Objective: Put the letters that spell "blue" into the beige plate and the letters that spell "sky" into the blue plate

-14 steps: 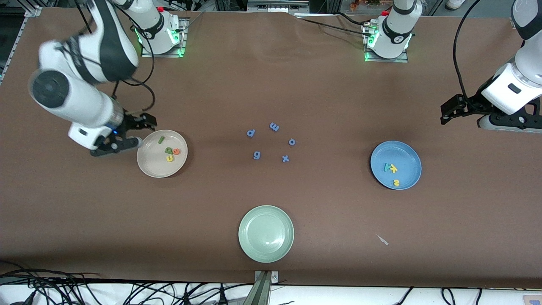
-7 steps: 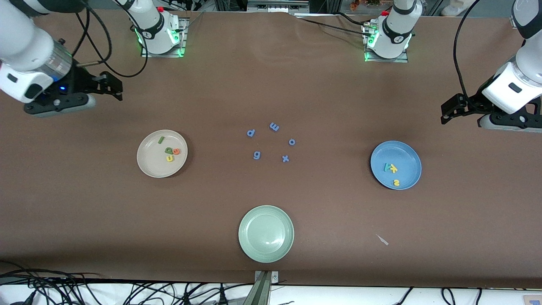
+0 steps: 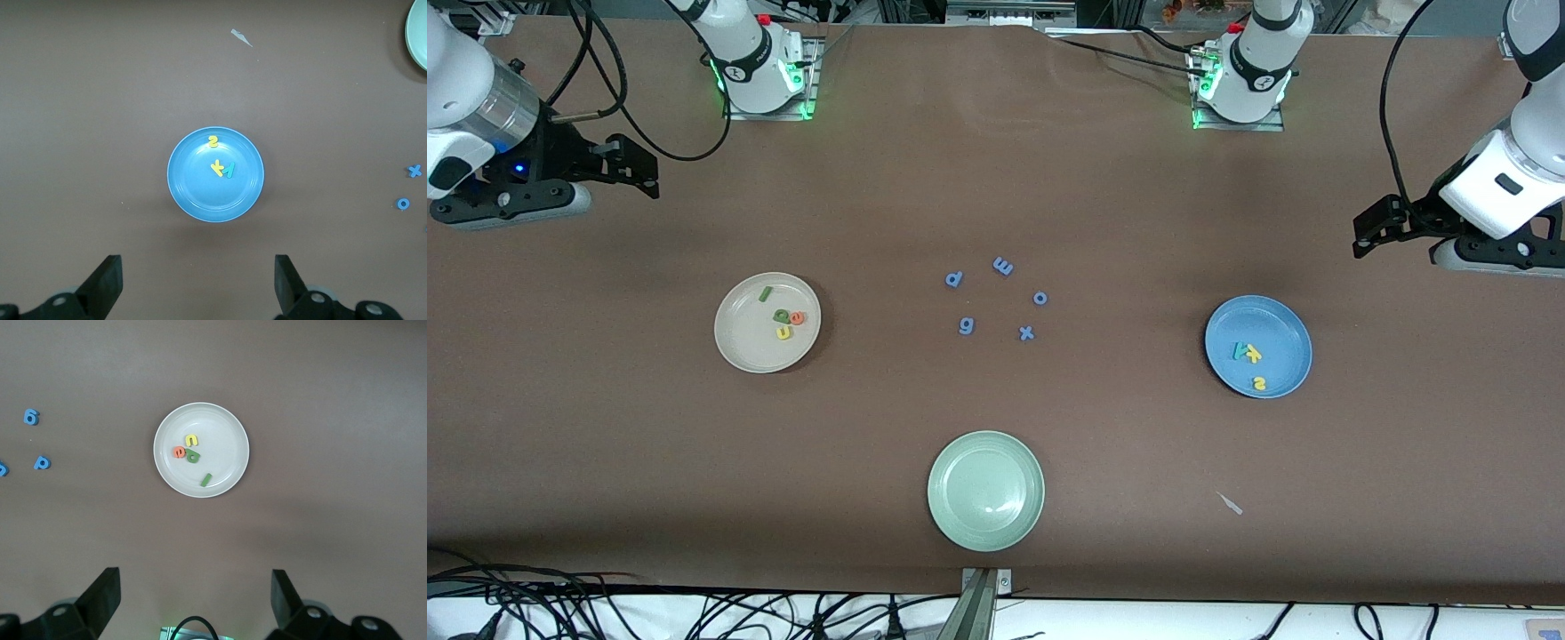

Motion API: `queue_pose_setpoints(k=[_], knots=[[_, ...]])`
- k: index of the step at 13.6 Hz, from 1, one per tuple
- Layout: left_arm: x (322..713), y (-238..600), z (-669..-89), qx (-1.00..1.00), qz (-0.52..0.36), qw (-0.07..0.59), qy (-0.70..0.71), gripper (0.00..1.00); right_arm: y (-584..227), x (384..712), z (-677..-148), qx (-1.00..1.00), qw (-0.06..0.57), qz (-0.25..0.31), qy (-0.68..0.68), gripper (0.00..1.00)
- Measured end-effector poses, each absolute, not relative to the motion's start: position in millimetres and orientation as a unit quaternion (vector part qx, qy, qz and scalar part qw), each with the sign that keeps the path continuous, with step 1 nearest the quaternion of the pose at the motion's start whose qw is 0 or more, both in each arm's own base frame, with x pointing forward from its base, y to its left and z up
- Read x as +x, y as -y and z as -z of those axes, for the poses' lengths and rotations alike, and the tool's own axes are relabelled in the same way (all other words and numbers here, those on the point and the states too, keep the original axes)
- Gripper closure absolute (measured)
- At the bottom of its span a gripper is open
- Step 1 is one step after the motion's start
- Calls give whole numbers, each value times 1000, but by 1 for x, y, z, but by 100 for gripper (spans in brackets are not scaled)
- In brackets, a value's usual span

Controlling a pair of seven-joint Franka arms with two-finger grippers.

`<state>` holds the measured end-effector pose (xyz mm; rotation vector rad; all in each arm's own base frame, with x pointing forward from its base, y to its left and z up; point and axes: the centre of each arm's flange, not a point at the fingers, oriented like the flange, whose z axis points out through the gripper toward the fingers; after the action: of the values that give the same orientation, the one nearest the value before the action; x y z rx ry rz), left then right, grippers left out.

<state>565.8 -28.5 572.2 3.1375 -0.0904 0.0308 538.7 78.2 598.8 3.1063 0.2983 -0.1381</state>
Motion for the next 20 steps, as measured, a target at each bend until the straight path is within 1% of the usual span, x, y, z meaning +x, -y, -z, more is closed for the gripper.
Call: queue_pose_setpoints(k=[20], knots=[[566,29,-574,1000,-11,1,29,0,-77,543,-611,995,8,27,-93,0]])
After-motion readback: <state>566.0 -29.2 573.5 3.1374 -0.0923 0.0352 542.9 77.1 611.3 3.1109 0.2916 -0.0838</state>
